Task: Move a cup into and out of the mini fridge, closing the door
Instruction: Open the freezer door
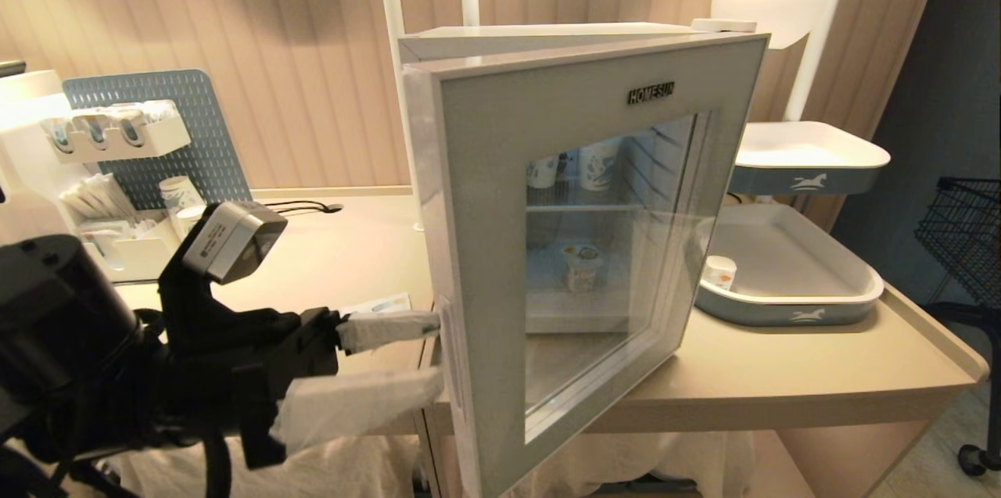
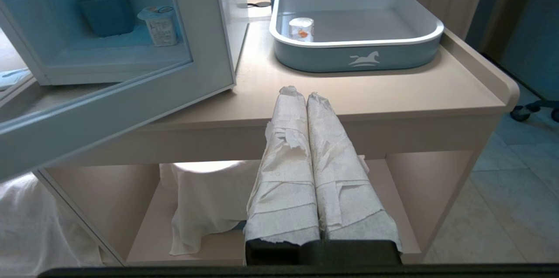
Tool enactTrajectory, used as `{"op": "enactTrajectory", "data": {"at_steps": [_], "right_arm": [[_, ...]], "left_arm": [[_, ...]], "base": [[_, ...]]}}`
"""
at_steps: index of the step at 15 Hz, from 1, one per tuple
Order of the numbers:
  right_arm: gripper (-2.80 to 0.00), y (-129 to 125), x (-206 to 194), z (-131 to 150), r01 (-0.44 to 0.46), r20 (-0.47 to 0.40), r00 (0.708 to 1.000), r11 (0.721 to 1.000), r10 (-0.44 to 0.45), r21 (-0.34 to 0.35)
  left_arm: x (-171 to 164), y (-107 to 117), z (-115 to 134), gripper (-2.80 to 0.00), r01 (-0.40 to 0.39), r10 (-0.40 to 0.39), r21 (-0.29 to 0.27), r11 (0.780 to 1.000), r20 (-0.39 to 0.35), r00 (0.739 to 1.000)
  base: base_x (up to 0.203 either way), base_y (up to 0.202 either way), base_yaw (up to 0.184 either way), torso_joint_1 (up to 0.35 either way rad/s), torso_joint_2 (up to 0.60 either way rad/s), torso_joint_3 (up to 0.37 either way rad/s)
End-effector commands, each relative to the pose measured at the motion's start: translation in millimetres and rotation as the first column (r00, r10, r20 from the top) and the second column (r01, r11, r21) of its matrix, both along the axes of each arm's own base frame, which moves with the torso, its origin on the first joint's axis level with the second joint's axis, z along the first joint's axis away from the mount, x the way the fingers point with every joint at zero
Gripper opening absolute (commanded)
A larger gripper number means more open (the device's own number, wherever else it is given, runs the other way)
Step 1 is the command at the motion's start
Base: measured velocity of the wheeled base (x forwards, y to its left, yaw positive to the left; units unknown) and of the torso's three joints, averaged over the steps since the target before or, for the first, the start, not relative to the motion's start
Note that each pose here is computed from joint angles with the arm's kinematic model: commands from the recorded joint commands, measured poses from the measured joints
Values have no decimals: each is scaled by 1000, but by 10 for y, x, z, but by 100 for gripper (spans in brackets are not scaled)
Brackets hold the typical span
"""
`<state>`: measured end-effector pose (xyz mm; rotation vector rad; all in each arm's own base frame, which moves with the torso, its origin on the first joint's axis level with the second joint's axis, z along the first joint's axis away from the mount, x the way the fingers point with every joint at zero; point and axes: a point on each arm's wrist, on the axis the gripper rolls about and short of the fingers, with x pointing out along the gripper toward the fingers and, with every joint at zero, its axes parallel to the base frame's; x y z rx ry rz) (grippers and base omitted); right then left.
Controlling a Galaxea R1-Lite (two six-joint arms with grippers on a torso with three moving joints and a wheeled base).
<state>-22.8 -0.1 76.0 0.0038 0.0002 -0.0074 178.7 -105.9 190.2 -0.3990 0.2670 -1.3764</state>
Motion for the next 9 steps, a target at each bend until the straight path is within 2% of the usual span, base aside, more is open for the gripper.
{"op": "enactTrajectory", "data": {"at_steps": [1,3,5,7,9], "right_arm": [[-280,0,1,0,0,-1,1000,1000,0,1],[-280,0,2,-3,-1,-2,1000,1000,1,1],[-280,0,1,0,0,-1,1000,1000,0,1],[-280,0,1,0,-1,-1,1000,1000,1,0],[-280,0,1,0,0,-1,1000,1000,0,0]], "left_arm": [[-363,-60,143,0,124,-122,-35,992,56,991],[-615,-109,176,0,243,-242,-32,969,49,969],[-761,-88,181,0,309,-309,-12,951,16,951],[-768,-53,149,0,285,-285,1,958,-4,958],[-589,48,134,0,119,-119,9,993,10,993]], "base": [[0,0,0,0,0,0],[0,0,0,0,0,0],[0,0,0,0,0,0],[0,0,0,0,0,0],[0,0,0,0,0,0]]}}
